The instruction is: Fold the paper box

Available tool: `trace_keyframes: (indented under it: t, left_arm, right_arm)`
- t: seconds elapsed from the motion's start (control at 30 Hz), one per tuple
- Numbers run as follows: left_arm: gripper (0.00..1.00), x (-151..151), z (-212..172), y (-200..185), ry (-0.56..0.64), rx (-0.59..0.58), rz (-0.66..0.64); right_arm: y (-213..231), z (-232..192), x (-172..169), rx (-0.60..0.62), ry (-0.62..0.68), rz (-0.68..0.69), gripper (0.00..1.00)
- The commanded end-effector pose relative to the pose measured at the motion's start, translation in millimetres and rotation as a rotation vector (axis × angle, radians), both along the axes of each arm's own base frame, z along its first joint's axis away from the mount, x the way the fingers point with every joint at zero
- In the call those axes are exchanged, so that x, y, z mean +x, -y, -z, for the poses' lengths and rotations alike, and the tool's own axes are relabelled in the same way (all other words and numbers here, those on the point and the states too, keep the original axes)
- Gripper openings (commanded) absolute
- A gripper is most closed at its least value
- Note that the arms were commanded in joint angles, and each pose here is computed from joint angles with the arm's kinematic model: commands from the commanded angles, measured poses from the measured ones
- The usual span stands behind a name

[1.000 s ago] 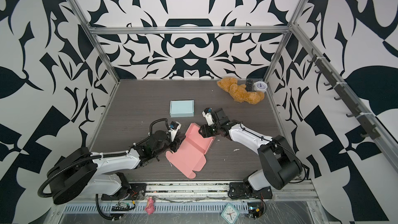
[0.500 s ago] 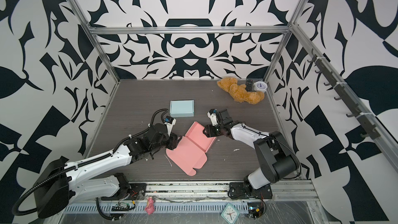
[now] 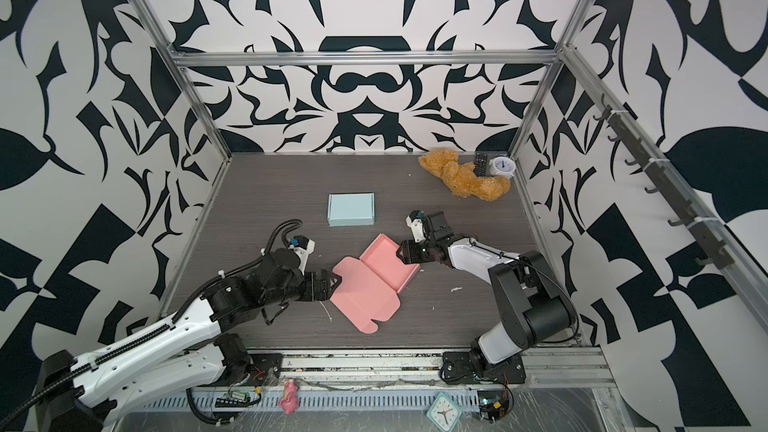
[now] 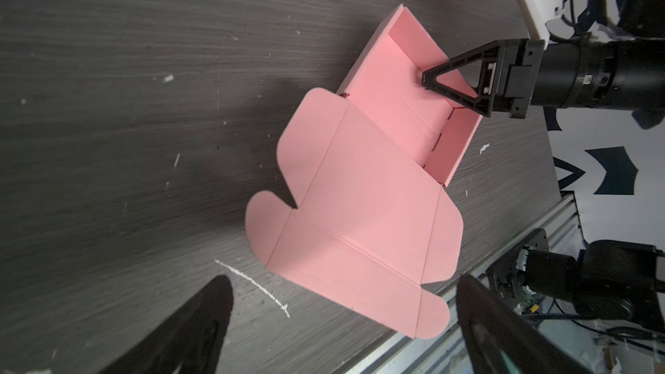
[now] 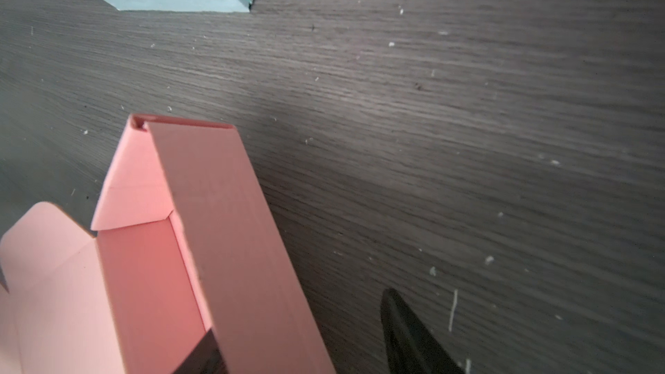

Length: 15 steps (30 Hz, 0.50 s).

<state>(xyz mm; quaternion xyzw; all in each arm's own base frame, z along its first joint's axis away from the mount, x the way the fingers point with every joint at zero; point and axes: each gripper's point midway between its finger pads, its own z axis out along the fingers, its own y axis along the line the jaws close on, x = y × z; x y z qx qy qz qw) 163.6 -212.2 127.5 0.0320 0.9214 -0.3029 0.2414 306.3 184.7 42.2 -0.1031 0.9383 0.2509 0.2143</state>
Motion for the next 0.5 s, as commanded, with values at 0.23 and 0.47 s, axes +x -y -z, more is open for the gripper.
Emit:
trace_keyframes:
  t: [0.23,0.47]
  left_arm:
    - [1.00,-15,31,14,-0.185,-0.087,-0.041]
    - [0.94,-13,43,22,-0.209,-0.120,-0.093]
  right_arm:
    - [3,7,2,0.007,0.004,0.000,0.59]
    - [3,12,2,0.012,-0.006,0.002,0.59]
